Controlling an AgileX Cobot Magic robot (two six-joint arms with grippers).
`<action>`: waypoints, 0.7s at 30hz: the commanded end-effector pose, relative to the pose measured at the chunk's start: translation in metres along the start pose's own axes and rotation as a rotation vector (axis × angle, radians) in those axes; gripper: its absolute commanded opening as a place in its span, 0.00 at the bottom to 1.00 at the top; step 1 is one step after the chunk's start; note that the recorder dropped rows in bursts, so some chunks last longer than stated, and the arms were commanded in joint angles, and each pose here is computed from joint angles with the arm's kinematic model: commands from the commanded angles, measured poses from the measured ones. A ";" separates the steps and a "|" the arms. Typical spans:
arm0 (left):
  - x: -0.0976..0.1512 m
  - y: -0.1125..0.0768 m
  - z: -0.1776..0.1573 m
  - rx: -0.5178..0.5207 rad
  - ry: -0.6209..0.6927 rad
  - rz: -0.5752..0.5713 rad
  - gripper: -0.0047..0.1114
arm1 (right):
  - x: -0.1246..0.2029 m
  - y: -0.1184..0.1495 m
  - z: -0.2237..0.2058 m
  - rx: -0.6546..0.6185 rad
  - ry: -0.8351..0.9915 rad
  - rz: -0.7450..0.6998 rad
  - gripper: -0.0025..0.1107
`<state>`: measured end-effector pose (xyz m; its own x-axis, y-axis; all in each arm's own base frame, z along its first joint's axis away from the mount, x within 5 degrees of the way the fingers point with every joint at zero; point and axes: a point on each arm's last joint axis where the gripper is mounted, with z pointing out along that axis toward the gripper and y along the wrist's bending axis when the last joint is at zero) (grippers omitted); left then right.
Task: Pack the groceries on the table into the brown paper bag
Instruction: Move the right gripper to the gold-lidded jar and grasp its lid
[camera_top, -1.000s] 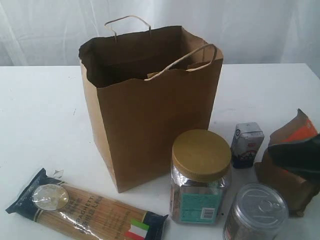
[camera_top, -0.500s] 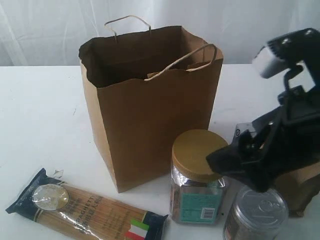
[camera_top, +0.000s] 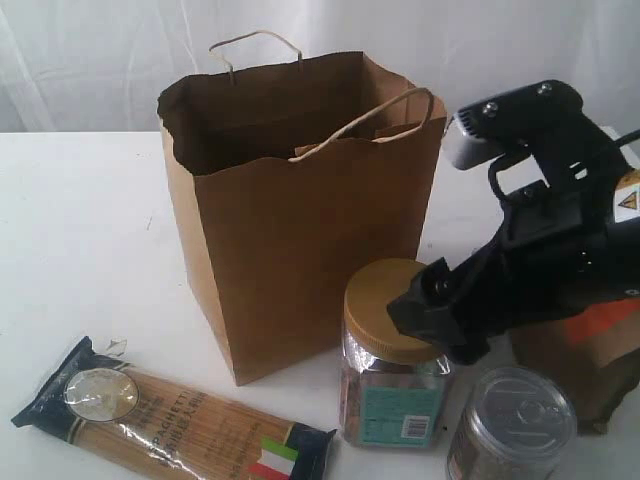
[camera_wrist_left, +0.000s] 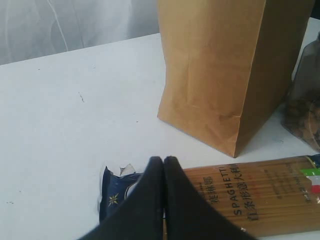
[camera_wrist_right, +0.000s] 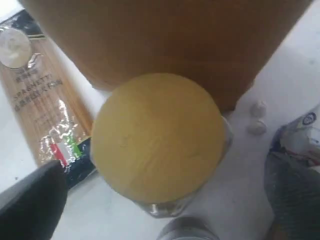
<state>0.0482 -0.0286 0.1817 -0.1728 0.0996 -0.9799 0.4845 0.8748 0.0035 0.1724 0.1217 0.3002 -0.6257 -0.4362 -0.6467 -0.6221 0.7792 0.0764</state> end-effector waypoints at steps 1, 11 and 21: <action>0.001 0.000 0.000 -0.002 0.000 -0.004 0.04 | -0.001 -0.003 0.013 0.017 0.038 0.066 0.95; 0.001 0.000 0.000 -0.002 0.000 -0.004 0.04 | -0.005 0.012 0.036 -0.042 0.057 0.065 0.95; 0.001 0.000 0.000 -0.002 0.000 -0.004 0.04 | -0.005 0.010 0.070 -0.028 0.107 0.068 0.95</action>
<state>0.0482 -0.0286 0.1817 -0.1728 0.0996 -0.9799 0.4845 0.8748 0.0035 0.1997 0.1606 0.2533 -0.7105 -0.4366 -0.5518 -0.5929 0.7938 0.1353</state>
